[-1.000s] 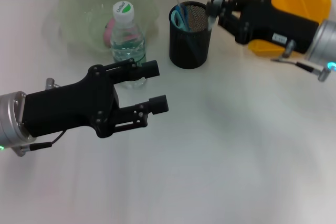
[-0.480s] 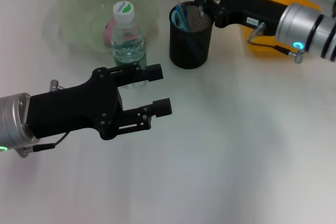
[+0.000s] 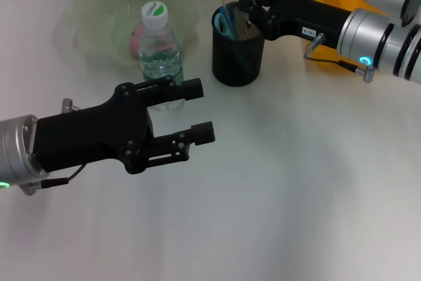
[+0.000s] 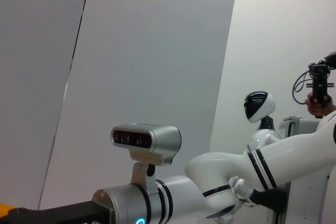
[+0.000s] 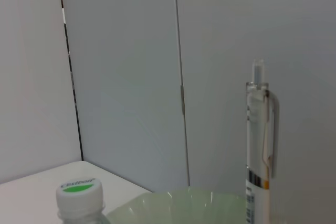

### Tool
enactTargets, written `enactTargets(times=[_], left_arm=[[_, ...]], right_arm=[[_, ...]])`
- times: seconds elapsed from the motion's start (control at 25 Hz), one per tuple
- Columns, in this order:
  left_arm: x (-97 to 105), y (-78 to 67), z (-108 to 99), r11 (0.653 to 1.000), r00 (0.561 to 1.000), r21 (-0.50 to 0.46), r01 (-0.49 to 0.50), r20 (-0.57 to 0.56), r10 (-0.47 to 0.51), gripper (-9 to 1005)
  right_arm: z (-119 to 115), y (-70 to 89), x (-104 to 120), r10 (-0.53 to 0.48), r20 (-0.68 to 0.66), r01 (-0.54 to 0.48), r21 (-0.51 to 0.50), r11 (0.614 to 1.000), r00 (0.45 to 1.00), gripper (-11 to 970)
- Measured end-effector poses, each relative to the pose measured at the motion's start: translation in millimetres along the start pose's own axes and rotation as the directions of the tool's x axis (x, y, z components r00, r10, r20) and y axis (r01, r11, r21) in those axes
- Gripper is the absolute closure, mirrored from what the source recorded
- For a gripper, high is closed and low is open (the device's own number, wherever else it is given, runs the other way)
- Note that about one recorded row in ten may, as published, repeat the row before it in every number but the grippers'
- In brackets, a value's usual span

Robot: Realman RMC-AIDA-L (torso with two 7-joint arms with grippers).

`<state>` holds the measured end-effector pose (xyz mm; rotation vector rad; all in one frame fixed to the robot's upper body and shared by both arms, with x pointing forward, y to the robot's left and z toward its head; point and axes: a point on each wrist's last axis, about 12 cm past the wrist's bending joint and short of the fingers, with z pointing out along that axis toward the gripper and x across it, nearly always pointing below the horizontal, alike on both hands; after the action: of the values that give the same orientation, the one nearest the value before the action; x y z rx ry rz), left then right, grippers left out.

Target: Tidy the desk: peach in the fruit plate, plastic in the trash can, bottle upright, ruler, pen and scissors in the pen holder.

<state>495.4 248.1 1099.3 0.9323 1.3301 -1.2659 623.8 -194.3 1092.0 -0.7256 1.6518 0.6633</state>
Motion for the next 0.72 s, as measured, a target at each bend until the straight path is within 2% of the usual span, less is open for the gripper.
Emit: enactTargets(times=[0.4, 0.72], left_arm=[[-0.6, 1.8, 1.1, 1.0, 1.0, -0.005, -0.004, -0.004, 0.004, 307], [-1.1, 2.4, 1.4, 1.0, 1.0, -0.006, -0.005, -0.006, 0.005, 307]], right_arm=[[-3.1, -0.7, 5.1, -0.046, -0.012, 0.046, 0.012, 0.999, 0.999, 818], [-6.7, 0.0, 9.9, -0.037, -0.013, 0.037, 0.016, 0.999, 0.999, 676]])
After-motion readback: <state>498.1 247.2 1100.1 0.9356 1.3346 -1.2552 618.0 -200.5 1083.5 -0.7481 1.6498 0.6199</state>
